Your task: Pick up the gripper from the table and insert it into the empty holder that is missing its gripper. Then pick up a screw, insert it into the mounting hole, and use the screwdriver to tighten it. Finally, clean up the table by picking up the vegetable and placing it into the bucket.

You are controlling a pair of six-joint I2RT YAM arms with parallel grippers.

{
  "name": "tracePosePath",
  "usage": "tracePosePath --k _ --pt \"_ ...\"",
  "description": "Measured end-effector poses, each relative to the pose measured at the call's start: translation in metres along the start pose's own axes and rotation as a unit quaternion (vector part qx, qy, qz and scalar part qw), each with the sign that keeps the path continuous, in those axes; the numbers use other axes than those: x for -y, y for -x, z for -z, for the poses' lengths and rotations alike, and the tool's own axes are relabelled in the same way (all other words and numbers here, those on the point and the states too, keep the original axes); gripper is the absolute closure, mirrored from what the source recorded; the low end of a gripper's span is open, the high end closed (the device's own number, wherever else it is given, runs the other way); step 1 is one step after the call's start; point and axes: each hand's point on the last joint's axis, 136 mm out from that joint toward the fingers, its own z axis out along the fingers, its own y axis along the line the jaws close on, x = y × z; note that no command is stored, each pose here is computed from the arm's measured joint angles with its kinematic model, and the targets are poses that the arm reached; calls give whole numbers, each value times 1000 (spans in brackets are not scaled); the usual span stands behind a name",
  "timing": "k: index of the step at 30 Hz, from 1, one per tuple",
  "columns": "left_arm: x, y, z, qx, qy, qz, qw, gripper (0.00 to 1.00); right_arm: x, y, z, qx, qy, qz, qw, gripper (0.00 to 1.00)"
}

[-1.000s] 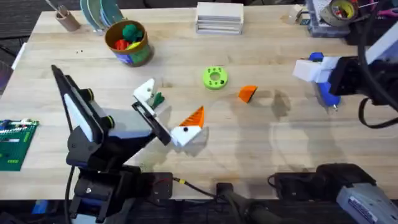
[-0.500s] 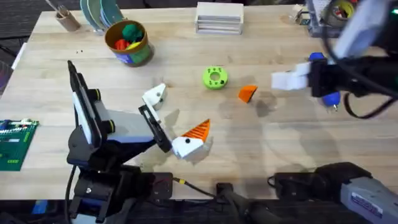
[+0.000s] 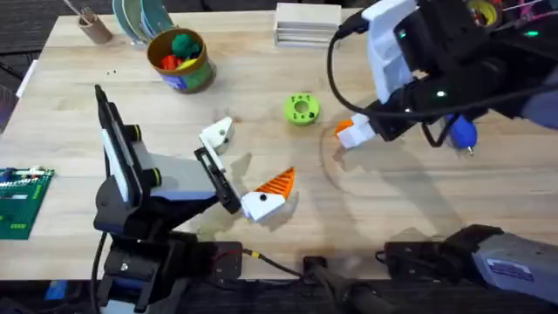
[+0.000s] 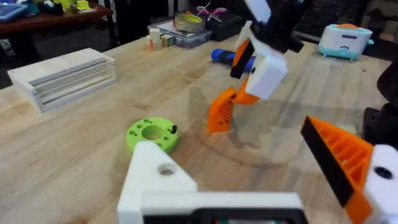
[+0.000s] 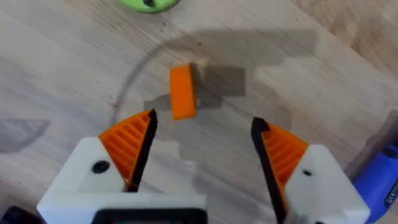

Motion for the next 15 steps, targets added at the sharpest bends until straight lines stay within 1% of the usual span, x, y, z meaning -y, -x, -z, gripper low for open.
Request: tracePosePath --k 3,6,12,15 --pt "0 0 0 0 0 0 1000 8 2 3 -10 -6 -3 0 1000 80" --pt "0 0 0 0 0 0 1000 8 3 10 -14 5 -6 0 1000 138" --pt "0 0 0 0 0 0 1000 8 3 10 -19 -1 -3 0 1000 172" --pt "0 0 0 0 0 0 1000 9 -2 15 -20 10 11 0 1000 195"
